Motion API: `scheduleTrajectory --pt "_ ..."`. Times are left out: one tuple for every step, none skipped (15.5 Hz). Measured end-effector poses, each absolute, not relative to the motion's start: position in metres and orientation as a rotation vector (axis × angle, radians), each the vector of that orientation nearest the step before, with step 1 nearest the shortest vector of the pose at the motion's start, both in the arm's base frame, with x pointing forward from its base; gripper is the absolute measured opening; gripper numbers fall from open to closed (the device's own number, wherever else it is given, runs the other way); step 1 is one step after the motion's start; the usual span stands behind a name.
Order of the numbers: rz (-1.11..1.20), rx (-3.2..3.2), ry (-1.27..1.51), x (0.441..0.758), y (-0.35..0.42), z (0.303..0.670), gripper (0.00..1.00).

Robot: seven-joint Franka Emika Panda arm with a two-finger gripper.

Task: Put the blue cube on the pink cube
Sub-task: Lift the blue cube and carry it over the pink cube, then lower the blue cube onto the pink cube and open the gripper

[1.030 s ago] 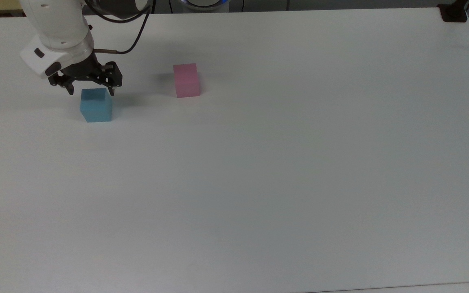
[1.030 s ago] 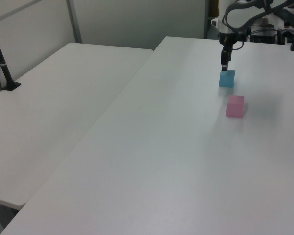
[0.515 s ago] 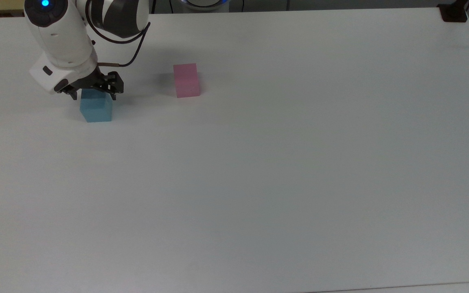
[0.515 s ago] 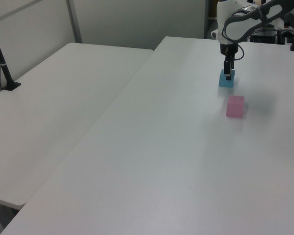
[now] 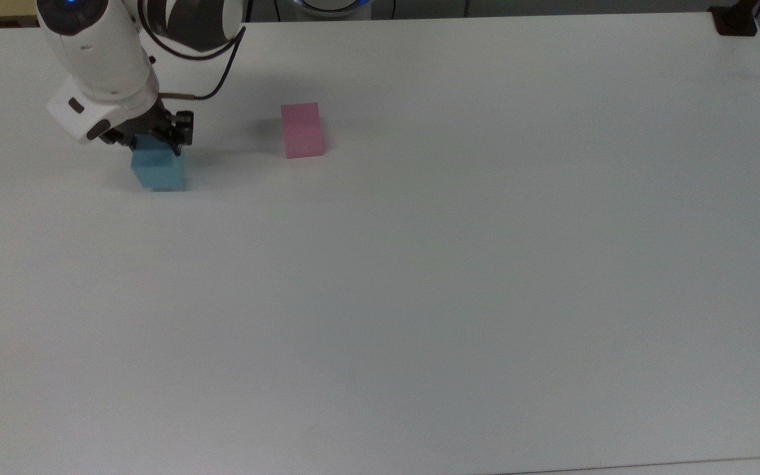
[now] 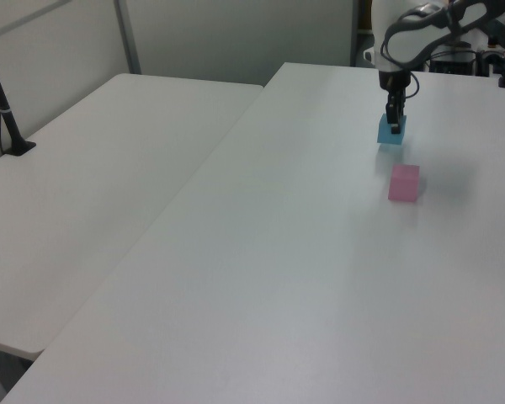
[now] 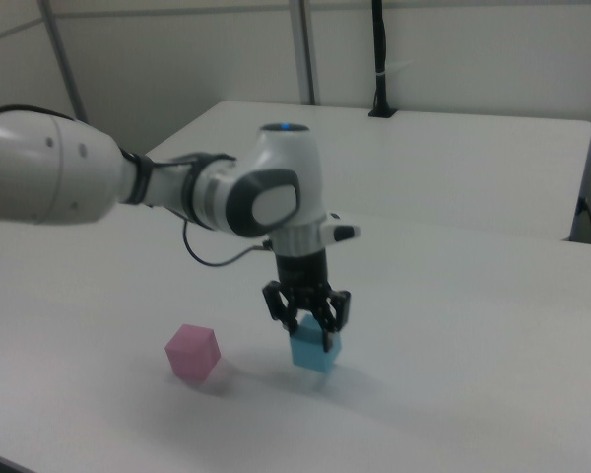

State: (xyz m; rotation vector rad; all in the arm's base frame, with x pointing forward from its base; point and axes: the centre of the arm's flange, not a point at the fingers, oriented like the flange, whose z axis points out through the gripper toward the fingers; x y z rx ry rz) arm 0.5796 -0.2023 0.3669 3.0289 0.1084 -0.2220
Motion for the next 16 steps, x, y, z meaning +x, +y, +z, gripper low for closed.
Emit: scheduleTrajectory --pt "-0.258 3.035 0.122 0.575 -0.192 0.383 0.58" --pt "-0.299 3.040 0.142 0.569 -0.179 0.402 0.57" --pt "-0.336 3.041 0.167 0.561 -0.164 0.423 0.56" --pt "-0.365 3.040 0.197 0.553 -0.147 0.443 0.56" --pt "-0.383 3.040 0.229 0.545 -0.130 0.461 0.56" --pt "-0.398 3.042 0.261 0.537 -0.110 0.474 0.56" --pt "-0.411 3.043 0.292 0.530 -0.092 0.482 0.56" --pt "-0.426 3.041 0.318 0.523 -0.074 0.484 0.56" --pt "-0.441 3.044 0.337 0.517 -0.058 0.481 0.56" --pt "-0.464 3.047 0.340 0.511 -0.043 0.474 0.56" --pt "-0.492 3.045 0.330 0.506 -0.030 0.465 0.56" --pt "-0.520 3.037 0.325 0.503 -0.019 0.456 0.56" --pt "-0.528 3.031 0.329 0.501 -0.010 0.447 0.56" --pt "-0.496 3.028 0.334 0.501 0.000 0.433 0.56" --pt "-0.457 3.032 0.317 0.502 0.003 0.426 0.56" --pt "-0.415 3.036 0.293 0.504 0.004 0.420 0.56"
